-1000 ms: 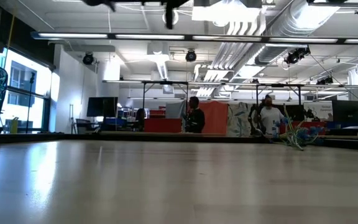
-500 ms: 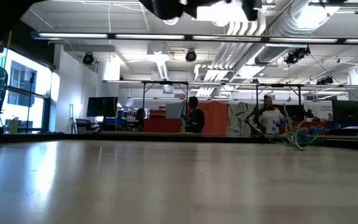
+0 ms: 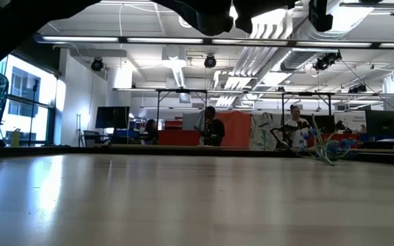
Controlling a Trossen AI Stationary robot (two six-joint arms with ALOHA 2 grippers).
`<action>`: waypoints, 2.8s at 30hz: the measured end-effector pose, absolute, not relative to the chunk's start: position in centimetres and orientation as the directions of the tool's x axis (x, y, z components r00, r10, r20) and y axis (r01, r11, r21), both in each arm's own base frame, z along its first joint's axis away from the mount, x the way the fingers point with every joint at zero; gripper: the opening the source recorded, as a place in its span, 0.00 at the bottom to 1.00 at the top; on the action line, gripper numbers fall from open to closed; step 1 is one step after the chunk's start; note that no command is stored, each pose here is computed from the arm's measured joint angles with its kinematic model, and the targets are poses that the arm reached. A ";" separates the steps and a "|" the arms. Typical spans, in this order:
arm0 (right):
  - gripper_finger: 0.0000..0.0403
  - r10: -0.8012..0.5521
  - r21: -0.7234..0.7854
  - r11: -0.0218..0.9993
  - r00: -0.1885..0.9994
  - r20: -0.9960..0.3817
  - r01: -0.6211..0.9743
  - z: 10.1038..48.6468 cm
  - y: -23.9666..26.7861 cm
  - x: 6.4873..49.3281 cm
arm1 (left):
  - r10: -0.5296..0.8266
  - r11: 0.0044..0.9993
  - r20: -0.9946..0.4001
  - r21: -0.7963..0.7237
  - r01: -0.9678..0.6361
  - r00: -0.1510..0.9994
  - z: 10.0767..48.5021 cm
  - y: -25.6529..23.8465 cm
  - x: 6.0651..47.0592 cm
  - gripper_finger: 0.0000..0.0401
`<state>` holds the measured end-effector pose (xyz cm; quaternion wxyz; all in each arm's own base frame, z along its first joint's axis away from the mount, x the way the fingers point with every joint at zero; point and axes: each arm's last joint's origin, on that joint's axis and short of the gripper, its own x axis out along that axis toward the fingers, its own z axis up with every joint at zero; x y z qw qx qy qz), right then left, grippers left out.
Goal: Sort flowers into vase by color
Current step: Put the left blue flowers into the transparent vase
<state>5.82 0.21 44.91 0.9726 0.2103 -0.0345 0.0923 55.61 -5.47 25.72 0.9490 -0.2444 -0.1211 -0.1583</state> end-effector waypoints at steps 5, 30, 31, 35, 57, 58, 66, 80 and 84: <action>0.56 0.092 0.403 0.906 0.989 0.114 -0.131 44.8 0.1 4.7 | -0.224 0.857 0.282 -0.399 0.326 0.933 25.0 -7.1 55.4 0.00; 0.51 -0.003 0.447 0.875 0.924 -0.383 0.188 40.4 -0.5 8.1 | -0.113 0.993 0.009 0.042 0.113 0.994 41.6 0.2 45.8 0.00; 0.49 -0.001 0.438 0.877 0.912 -0.411 0.198 39.9 -0.5 8.7 | -0.116 0.992 -0.003 0.051 0.116 0.993 42.0 0.2 45.3 0.00; 0.33 0.108 0.446 0.886 0.880 -0.462 0.125 36.6 -0.5 11.3 | -0.116 0.991 -0.040 0.057 0.118 0.992 43.1 0.2 43.6 0.00; 0.00 0.370 0.522 0.853 0.730 -0.574 -0.022 23.4 0.8 23.7 | 0.028 0.990 0.248 -0.143 0.008 0.968 39.0 -0.5 34.2 0.00; 0.00 0.332 0.492 0.870 0.733 -0.593 0.005 22.9 0.8 24.1 | 0.025 0.990 0.250 -0.138 0.010 0.968 39.0 -0.6 34.2 0.00; 0.00 0.211 0.417 0.900 0.709 -0.673 0.128 20.1 2.4 26.1 | 0.029 0.991 0.245 -0.132 0.003 0.969 38.9 -1.1 34.2 0.00; 0.00 0.403 0.587 0.809 0.751 -0.523 -0.025 24.5 8.0 22.6 | 0.093 0.992 0.245 -0.103 -0.070 0.965 38.8 -0.7 34.3 0.00; 0.00 0.405 0.599 0.799 0.782 -0.474 -0.051 25.9 8.5 21.3 | 0.116 0.987 0.200 -0.130 -0.091 0.973 37.4 -0.7 35.5 0.00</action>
